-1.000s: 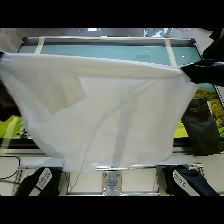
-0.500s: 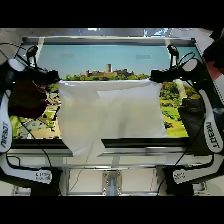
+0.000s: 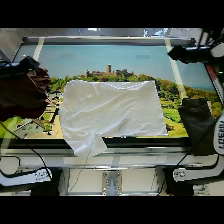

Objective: Fold the shirts.

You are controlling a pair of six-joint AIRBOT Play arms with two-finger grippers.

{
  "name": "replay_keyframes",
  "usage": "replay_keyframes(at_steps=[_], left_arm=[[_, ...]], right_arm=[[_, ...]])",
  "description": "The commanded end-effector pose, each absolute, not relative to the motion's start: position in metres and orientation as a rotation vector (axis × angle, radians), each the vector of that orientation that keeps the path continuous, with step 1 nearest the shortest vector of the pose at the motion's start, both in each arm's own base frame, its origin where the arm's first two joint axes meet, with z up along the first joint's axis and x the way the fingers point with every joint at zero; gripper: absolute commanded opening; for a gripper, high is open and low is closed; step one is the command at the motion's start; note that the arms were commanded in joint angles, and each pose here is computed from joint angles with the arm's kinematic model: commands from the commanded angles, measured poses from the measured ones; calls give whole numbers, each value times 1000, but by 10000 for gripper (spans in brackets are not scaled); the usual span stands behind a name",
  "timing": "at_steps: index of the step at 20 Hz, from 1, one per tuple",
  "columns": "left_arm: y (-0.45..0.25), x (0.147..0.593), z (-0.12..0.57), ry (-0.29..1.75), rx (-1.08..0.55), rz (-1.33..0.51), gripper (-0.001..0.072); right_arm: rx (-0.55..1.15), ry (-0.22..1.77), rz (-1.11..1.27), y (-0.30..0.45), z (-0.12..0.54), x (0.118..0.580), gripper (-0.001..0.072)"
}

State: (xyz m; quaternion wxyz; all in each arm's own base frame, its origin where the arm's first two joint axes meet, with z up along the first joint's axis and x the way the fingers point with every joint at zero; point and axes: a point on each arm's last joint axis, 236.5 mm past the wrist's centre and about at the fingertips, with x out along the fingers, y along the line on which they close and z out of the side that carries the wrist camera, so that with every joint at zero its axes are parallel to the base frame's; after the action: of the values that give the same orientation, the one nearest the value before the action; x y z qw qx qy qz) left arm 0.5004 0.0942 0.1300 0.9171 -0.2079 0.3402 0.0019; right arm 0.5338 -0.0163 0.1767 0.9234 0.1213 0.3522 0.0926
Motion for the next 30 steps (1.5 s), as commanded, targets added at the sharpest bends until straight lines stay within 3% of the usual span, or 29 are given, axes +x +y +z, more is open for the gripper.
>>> replay_keyframes(at_steps=[1, 3, 5, 7, 9, 16, 23, 26, 27, 29, 30], left_arm=[[137, 390, 105, 818, -483, 158, 666], [122, 324, 46, 862, -659, 243, 666], [81, 281, -1, 858, -889, 254, 666], [43, 256, -35, 863, -1044, 238, 665], [13, 237, -60, 928, -1101, 200, 607], [-16, 223, -99, 1105, -1157, 148, 607], [-41, 245, -103, 1097, -1305, 13, 595], [-62, 239, -102, 1159, -1280, -54, 439], [-67, 237, -102, 1173, -1269, -68, 338], [-75, 235, -103, 1193, -1248, -91, 8], [-77, 235, -103, 1200, -1242, -98, 13]], right_arm=[[184, 983, 110, -69, 171, 423, 436], [241, 1072, 99, -66, 129, 364, 436], [398, 987, 31, -55, 80, 333, 445], [662, 921, -104, -45, 26, 305, 446], [885, 1001, -92, -11, -25, 272, 445], [997, 1202, 45, 30, -70, 244, 445], [1091, 1130, 80, 24, -56, 252, 445], [1069, 1112, 76, 16, -50, 256, 444], [1044, 1099, 76, 11, -45, 261, 444], [974, 1086, 74, -2, -32, 269, 444], [932, 1118, 77, -5, -30, 265, 445]])
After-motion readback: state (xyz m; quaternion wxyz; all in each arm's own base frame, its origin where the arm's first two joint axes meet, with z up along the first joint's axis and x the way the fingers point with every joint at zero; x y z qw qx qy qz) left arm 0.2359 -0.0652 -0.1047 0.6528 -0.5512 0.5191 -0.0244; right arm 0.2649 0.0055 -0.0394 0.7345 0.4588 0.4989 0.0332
